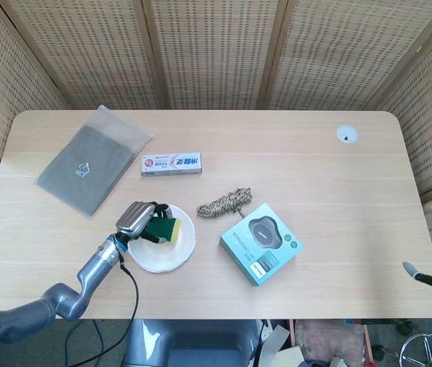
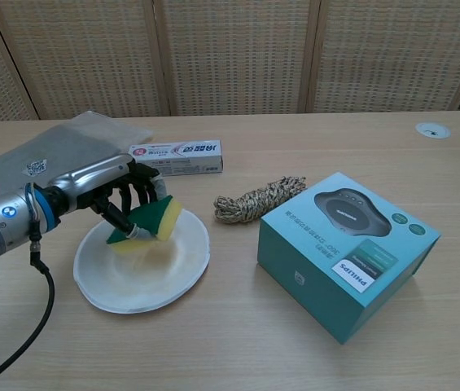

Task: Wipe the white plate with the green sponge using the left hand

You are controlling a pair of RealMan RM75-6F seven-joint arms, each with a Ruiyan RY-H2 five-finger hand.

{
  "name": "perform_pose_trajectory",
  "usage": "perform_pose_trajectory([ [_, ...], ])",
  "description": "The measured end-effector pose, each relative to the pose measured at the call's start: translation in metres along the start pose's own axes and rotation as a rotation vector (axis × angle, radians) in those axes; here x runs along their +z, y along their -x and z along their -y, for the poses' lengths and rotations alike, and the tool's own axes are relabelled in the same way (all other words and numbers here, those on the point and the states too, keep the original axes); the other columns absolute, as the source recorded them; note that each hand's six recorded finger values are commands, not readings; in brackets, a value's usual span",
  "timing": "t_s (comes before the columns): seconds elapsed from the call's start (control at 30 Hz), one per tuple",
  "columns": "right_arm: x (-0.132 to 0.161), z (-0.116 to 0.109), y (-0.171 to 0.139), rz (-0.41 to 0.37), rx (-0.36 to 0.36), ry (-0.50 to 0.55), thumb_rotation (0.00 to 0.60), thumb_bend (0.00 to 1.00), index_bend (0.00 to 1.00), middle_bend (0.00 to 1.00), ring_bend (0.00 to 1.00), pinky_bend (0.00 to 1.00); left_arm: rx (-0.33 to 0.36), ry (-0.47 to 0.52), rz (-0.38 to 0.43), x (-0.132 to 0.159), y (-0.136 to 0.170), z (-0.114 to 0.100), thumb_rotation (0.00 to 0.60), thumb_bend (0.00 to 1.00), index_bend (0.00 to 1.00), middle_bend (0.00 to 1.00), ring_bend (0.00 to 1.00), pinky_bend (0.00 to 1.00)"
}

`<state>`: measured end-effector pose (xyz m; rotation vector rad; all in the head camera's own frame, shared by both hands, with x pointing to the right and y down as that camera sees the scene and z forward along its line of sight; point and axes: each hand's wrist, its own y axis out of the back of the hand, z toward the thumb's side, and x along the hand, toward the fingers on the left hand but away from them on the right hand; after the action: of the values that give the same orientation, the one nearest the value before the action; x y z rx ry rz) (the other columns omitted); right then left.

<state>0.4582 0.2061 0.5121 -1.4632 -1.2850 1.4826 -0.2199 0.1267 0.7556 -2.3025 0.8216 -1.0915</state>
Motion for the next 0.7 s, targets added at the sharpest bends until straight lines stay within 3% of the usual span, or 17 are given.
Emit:
perform_pose_trajectory([
  [0.5,-0.001,0.001,0.0,0.002,0.004,-0.003,0.6,0.0,0.05,0.0,0.0,0.0,-0.072,-0.042,-0.065,-0.016,-0.003,0.034,0.6,0.18,0.59,0.53,0.43,0.49],
  [0.7,-0.001,0.0,0.001,0.003,0.002,-0.001,0.6,0.0,0.05,0.0,0.0,0.0,-0.062,-0.055,-0.055,-0.017,-0.004,0.03,0.6,0.18,0.59,0.53,0.43,0.49],
])
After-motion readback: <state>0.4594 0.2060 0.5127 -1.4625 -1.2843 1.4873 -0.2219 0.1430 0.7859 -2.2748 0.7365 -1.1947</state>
